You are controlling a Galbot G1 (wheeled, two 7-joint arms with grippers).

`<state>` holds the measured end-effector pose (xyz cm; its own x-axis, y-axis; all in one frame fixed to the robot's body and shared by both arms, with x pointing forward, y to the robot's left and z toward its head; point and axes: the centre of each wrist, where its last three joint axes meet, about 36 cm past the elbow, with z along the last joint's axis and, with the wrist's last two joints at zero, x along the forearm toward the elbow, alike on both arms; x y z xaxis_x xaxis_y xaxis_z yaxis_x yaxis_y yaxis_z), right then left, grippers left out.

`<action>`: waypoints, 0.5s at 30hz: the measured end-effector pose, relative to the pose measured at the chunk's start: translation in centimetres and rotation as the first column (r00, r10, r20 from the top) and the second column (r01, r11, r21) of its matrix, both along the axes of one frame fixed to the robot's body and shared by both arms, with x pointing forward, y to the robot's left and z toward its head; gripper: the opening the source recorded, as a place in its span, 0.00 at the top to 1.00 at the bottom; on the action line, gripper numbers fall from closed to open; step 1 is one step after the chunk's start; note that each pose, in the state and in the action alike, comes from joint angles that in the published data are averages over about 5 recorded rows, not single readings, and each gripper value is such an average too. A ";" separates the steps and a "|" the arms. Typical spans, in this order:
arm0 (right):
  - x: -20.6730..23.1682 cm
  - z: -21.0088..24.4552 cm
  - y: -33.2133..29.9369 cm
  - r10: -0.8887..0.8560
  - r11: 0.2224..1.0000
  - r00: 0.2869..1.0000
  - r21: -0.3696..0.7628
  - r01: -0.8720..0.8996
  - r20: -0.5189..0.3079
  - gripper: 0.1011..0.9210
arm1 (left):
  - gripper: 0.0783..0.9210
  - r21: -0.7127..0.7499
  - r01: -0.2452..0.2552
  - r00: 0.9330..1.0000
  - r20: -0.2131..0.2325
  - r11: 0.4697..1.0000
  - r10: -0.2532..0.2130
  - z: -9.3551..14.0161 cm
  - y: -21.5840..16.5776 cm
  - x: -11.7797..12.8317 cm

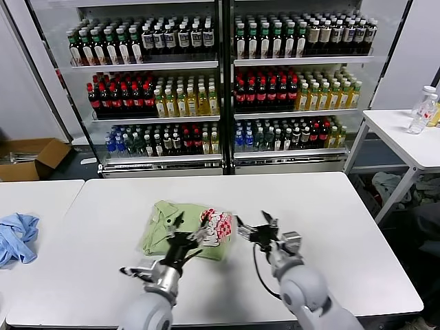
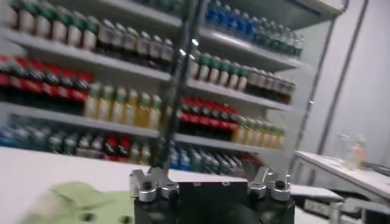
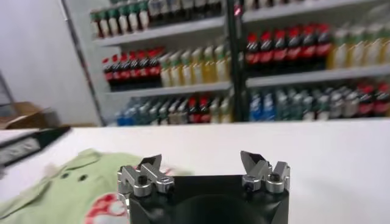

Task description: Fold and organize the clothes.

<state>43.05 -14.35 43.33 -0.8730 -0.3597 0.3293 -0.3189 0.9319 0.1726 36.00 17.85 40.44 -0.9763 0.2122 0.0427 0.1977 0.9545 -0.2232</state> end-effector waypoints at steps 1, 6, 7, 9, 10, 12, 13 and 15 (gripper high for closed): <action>0.4 -0.3 0.6 0.006 1.000 1.000 0.005 -0.006 -0.014 0.12 | 0.15 0.006 -0.020 1.000 0.009 1.000 0.020 0.0 0.6 -0.3; 2.2 -1.9 3.4 0.027 1.000 0.996 0.011 -0.026 -0.090 0.12 | 0.12 0.028 -0.110 0.993 0.043 0.994 0.109 0.1 3.6 -1.7; 2.5 -2.2 3.9 0.028 1.000 0.994 0.009 -0.027 -0.104 0.12 | 0.12 0.030 -0.125 0.991 0.048 0.992 0.123 0.1 4.0 -2.0; 3.1 -2.8 4.7 0.025 1.000 0.992 0.003 -0.025 -0.127 0.12 | 0.12 0.035 -0.149 0.988 0.055 0.988 0.147 0.2 4.8 -2.5; 3.3 -3.0 5.1 0.022 1.000 0.990 0.000 -0.022 -0.138 0.13 | 0.12 0.038 -0.158 0.986 0.058 0.987 0.156 0.2 5.0 -2.8; 3.8 -3.5 5.7 0.013 1.000 0.987 -0.006 -0.014 -0.158 0.16 | 0.12 0.043 -0.172 0.984 0.061 0.984 0.169 0.2 5.4 -3.3; 4.0 -3.7 6.0 0.008 1.000 0.986 -0.009 -0.010 -0.166 0.19 | 0.12 0.045 -0.178 0.983 0.062 0.983 0.175 0.1 5.6 -3.5; 4.3 -4.0 6.4 -0.002 1.000 0.984 -0.014 0.000 -0.177 0.26 | 0.12 0.048 -0.188 0.981 0.065 0.981 0.185 0.2 5.8 -3.9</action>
<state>47.34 -7.96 39.31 -0.8006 -0.3531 0.4841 -0.2834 0.9350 0.2132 32.07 23.70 40.60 -0.9996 0.0250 -0.0107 0.0264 0.9862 -0.1637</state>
